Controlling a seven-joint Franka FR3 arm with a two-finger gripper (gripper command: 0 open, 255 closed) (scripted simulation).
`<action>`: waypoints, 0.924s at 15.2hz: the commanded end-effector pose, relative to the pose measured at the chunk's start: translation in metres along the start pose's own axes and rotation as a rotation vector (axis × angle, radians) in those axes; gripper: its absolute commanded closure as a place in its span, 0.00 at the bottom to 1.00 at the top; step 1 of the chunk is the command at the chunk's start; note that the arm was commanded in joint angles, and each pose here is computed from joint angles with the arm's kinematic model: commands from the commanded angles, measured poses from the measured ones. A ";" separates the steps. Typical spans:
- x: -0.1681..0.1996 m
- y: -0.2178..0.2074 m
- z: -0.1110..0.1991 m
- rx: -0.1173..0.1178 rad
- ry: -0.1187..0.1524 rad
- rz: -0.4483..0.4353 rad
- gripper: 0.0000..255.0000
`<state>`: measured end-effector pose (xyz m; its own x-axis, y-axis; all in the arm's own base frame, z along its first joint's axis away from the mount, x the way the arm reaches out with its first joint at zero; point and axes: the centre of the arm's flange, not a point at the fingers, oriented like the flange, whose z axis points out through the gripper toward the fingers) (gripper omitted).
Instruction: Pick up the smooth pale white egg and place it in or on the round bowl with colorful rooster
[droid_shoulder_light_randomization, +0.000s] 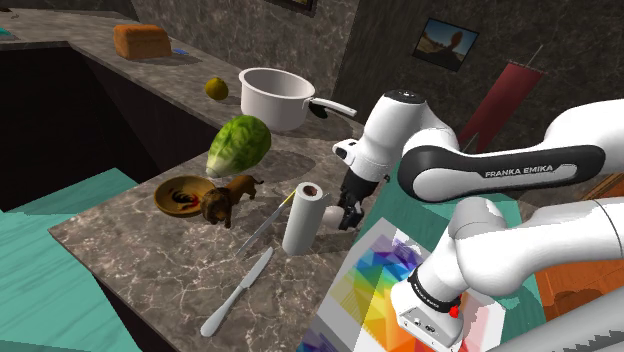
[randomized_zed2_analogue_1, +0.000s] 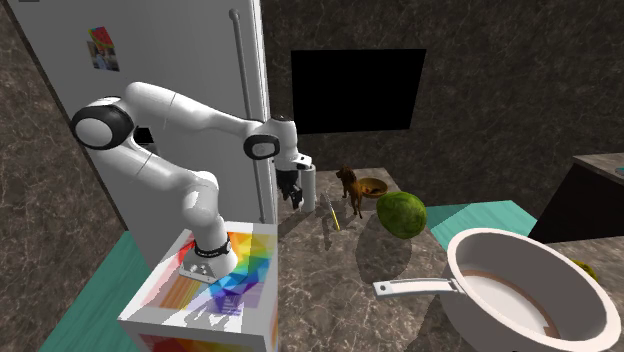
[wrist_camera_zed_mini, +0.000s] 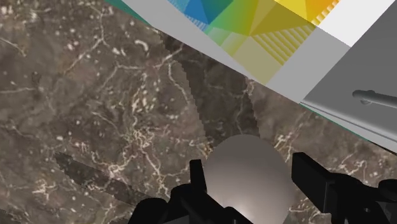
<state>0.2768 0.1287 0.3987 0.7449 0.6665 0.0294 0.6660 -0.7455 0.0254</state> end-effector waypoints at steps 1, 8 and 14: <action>-0.001 0.000 -0.011 0.000 0.000 0.000 1.00; 0.000 0.001 -0.048 0.000 0.000 0.000 1.00; 0.052 0.008 -0.053 0.000 0.000 0.000 1.00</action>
<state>0.3094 0.1507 0.4542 0.7450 0.6665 0.0288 0.6660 -0.7455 0.0254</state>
